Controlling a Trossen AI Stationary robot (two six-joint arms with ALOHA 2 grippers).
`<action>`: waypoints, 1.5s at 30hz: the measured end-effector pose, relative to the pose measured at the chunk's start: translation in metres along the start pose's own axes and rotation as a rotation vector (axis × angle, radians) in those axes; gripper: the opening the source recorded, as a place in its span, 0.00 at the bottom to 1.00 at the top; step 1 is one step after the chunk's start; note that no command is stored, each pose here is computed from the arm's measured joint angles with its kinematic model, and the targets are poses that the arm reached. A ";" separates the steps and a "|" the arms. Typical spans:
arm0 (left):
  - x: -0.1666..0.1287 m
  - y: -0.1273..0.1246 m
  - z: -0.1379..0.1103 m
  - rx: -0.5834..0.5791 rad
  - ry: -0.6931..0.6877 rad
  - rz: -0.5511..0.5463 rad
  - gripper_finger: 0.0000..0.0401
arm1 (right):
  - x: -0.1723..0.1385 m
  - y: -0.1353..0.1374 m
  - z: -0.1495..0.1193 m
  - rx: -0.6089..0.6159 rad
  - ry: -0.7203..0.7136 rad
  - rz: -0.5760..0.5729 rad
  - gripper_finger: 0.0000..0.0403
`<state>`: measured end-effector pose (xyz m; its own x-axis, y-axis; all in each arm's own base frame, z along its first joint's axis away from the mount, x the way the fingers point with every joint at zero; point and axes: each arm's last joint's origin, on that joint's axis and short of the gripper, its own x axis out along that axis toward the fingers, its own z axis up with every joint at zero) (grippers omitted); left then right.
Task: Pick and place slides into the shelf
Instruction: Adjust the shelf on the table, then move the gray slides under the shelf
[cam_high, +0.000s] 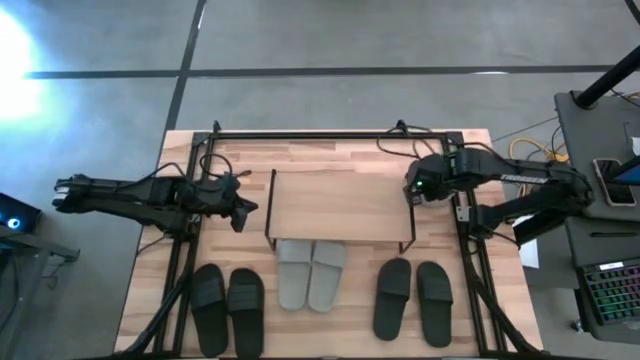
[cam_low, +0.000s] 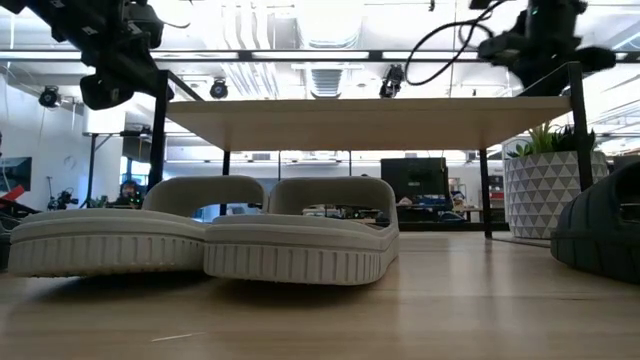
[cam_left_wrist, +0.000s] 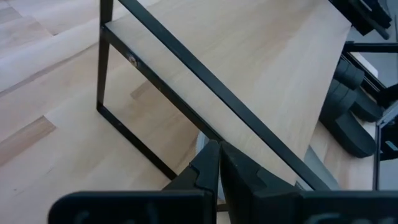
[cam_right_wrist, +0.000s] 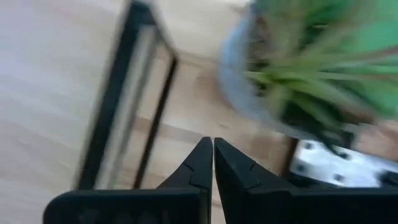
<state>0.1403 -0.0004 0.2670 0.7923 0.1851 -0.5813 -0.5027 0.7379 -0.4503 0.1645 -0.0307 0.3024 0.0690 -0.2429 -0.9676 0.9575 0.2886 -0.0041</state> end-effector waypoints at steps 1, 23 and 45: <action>0.000 0.000 0.000 0.000 0.003 -0.003 0.00 | -0.005 -0.004 -0.001 0.004 -0.006 -0.007 0.02; 0.019 -0.024 -0.002 0.030 0.130 -0.177 0.00 | -0.028 -0.018 -0.011 0.021 -0.030 0.002 0.02; -0.042 -0.028 0.013 0.142 0.067 -0.274 0.00 | -0.057 0.008 -0.042 -0.309 0.048 0.359 0.02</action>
<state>0.1255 -0.0204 0.3131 0.8648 -0.0733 -0.4967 -0.2164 0.8383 -0.5005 0.1569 0.0242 0.3472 0.3603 -0.0366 -0.9321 0.7468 0.6102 0.2647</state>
